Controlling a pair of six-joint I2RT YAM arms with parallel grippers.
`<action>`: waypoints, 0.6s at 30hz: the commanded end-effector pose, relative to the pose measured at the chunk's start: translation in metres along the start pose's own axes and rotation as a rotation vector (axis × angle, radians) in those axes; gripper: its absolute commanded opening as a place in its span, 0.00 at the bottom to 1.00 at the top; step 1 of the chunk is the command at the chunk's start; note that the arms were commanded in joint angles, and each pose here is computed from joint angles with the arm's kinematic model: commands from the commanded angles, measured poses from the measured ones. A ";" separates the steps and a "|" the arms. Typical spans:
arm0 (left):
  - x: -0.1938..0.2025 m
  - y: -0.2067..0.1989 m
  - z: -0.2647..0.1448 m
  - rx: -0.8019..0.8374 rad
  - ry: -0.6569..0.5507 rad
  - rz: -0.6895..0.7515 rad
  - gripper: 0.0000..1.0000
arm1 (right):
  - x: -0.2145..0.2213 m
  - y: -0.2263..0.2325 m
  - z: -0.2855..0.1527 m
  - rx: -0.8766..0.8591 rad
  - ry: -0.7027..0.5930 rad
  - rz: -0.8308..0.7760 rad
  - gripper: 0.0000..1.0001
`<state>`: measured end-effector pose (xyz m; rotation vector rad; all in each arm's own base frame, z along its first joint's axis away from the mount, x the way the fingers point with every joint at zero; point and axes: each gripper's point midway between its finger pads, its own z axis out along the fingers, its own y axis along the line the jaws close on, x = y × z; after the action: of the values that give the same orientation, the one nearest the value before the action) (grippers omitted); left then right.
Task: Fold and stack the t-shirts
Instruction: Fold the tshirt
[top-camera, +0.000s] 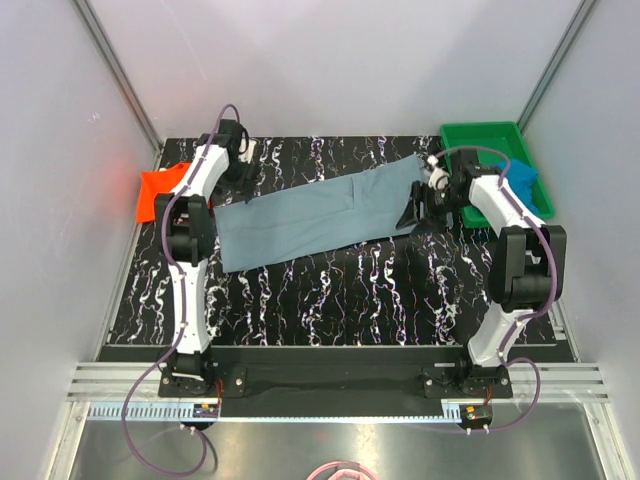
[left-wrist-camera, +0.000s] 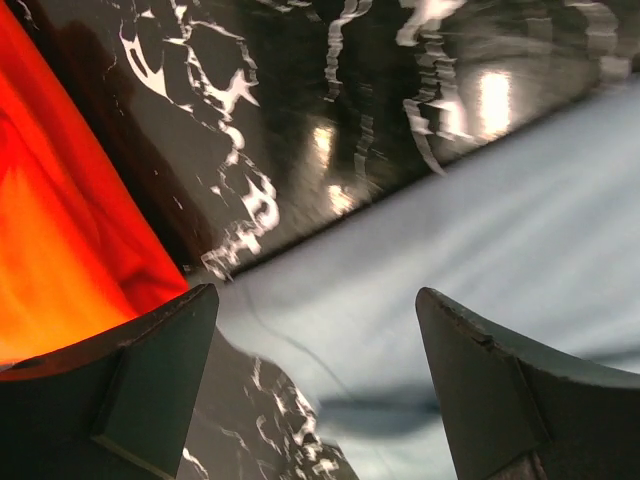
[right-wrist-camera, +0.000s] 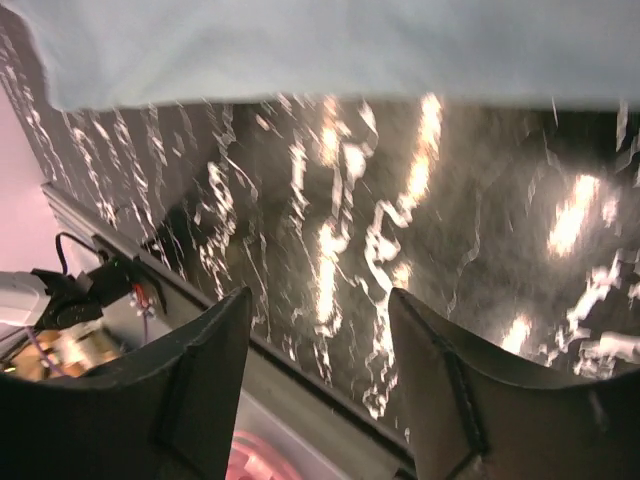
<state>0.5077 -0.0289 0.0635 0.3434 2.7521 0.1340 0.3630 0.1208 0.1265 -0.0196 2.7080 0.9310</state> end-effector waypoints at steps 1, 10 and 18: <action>-0.010 0.009 -0.013 -0.033 -0.022 0.031 0.86 | 0.016 -0.012 -0.003 -0.039 0.011 0.150 0.65; 0.006 0.024 -0.003 -0.094 0.026 0.011 0.88 | -0.017 -0.073 -0.006 0.007 -0.075 0.365 0.67; -0.003 0.048 0.001 -0.160 -0.001 0.007 0.89 | -0.062 -0.118 0.009 0.160 -0.137 0.363 0.66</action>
<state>0.5023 -0.0003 0.0511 0.3343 2.8001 0.2753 0.4076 0.0418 0.0628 0.5614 2.7379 0.8936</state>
